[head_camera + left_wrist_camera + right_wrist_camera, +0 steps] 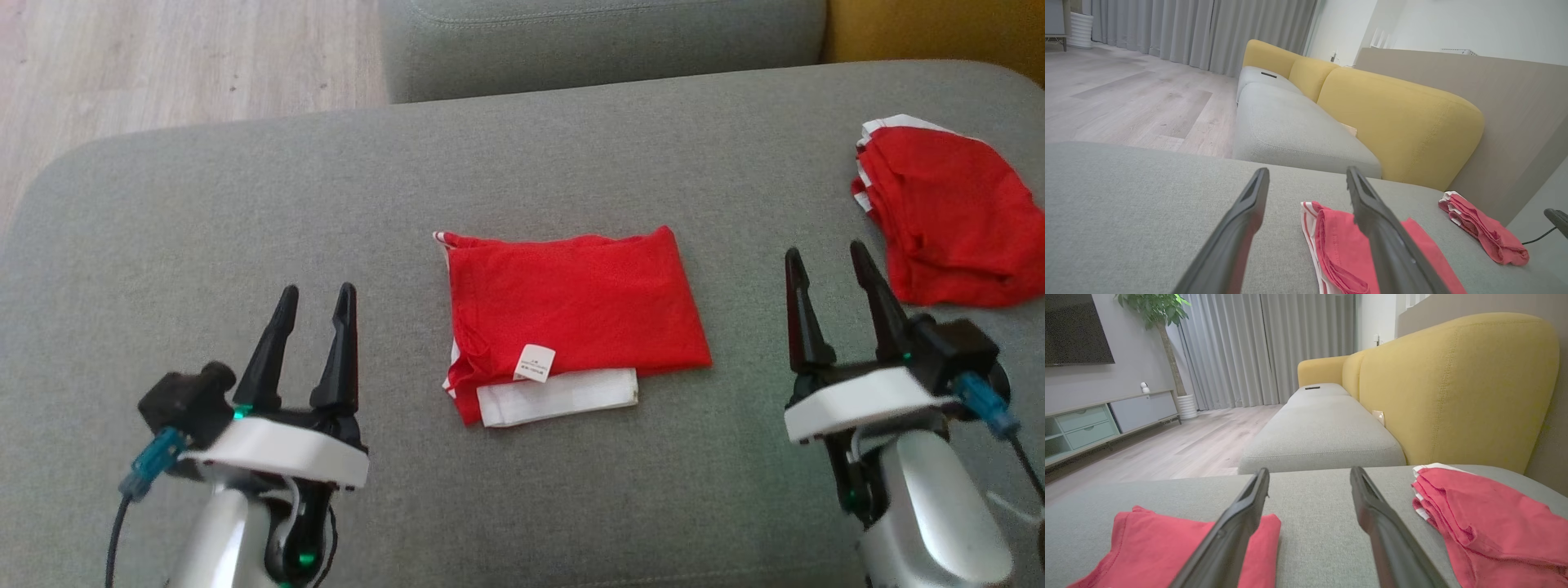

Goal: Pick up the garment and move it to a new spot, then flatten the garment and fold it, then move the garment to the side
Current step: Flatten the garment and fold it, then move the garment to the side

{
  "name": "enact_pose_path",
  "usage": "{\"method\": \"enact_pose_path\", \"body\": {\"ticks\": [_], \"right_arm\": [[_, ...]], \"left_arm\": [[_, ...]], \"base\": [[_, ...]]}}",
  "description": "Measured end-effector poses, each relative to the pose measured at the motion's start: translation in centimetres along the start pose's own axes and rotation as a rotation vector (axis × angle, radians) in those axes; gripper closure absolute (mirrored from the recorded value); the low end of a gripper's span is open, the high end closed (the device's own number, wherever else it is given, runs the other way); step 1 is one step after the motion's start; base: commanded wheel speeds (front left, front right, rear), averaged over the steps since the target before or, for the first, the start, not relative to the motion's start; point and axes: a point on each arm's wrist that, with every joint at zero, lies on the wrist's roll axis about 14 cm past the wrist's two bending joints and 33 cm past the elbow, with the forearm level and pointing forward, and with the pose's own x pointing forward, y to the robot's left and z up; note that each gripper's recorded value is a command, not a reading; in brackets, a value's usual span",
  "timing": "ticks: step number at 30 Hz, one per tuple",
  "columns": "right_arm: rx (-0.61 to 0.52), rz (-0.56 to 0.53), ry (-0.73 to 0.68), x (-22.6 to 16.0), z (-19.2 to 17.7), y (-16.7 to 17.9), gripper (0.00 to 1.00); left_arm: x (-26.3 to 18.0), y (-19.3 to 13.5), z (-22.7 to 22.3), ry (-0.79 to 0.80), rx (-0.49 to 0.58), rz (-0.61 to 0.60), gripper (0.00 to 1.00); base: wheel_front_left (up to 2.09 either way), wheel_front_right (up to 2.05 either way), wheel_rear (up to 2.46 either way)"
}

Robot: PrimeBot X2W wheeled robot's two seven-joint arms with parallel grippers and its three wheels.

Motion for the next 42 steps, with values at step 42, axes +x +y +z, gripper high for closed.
{"method": "enact_pose_path", "body": {"ticks": [42], "right_arm": [[0.059,0.084,0.427,2.3,-10.9,3.6,0.0]], "left_arm": [[0.5,2.1,-2.6,0.072,0.027,0.052,0.0]], "base": [[0.0,0.0,0.0]]}}
